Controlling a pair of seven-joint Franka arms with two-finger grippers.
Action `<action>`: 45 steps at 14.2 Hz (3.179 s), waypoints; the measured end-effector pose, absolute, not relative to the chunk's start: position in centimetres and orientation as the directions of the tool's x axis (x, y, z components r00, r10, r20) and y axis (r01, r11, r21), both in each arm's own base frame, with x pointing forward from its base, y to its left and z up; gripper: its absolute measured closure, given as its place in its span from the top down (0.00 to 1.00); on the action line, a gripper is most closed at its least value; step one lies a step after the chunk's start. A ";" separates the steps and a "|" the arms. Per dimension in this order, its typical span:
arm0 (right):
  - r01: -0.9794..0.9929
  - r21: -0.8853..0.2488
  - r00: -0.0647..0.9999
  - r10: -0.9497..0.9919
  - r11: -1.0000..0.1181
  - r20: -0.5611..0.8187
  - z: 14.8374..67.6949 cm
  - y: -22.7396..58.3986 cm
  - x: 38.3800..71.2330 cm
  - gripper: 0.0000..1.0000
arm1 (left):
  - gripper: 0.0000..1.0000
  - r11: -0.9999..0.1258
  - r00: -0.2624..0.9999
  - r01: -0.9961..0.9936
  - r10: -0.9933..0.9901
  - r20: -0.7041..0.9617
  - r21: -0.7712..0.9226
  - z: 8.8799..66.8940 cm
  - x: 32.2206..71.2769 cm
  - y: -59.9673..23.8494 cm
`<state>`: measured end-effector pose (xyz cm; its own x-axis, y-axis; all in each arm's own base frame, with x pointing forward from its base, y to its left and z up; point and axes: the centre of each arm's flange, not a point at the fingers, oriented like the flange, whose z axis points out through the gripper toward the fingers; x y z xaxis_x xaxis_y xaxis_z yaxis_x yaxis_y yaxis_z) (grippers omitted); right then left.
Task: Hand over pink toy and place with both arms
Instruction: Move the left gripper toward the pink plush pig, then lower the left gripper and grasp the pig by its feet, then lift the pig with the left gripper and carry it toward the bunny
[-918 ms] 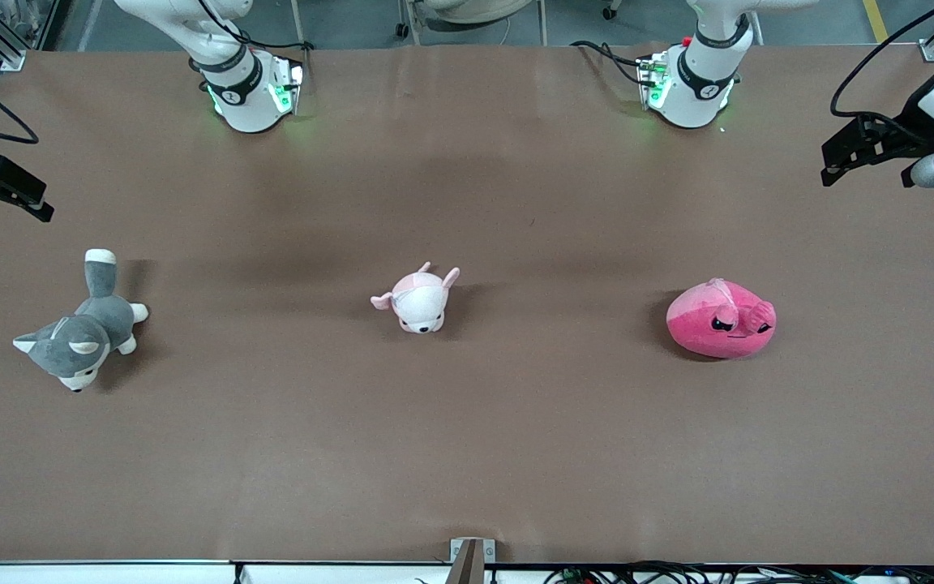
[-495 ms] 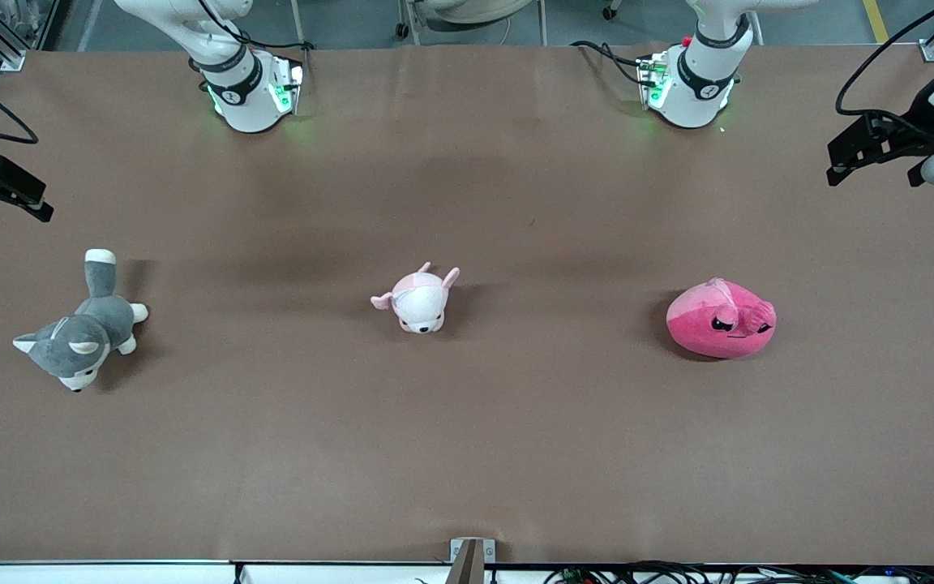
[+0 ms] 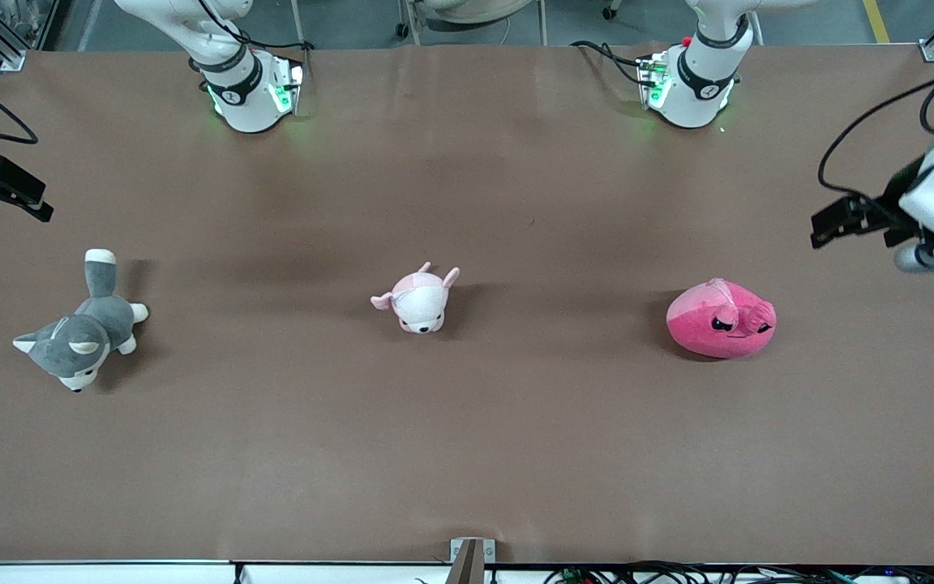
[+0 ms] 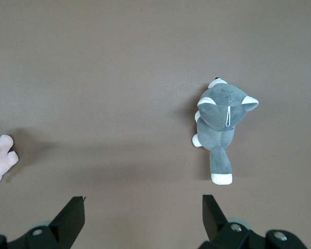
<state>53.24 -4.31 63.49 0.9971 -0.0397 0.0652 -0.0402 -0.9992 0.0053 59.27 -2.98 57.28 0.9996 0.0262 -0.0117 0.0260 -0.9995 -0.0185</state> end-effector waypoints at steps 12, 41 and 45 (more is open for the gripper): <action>-0.042 0.005 0.997 -0.042 -0.999 0.065 63.5 -4.4 53.2 1.00 | 0.88 -0.998 0.997 0.067 0.067 0.028 0.004 38.1 59.8 -2.1; -0.041 -0.037 0.997 -0.043 -0.998 0.067 63.5 -3.8 53.3 1.00 | 0.08 -0.981 0.988 0.094 0.070 -0.141 0.171 50.3 57.8 -8.1; -0.026 -0.162 0.997 -0.038 -0.986 0.073 63.7 -1.7 53.4 0.97 | 0.08 -0.966 0.975 0.194 0.172 -0.141 0.169 53.4 56.5 -17.3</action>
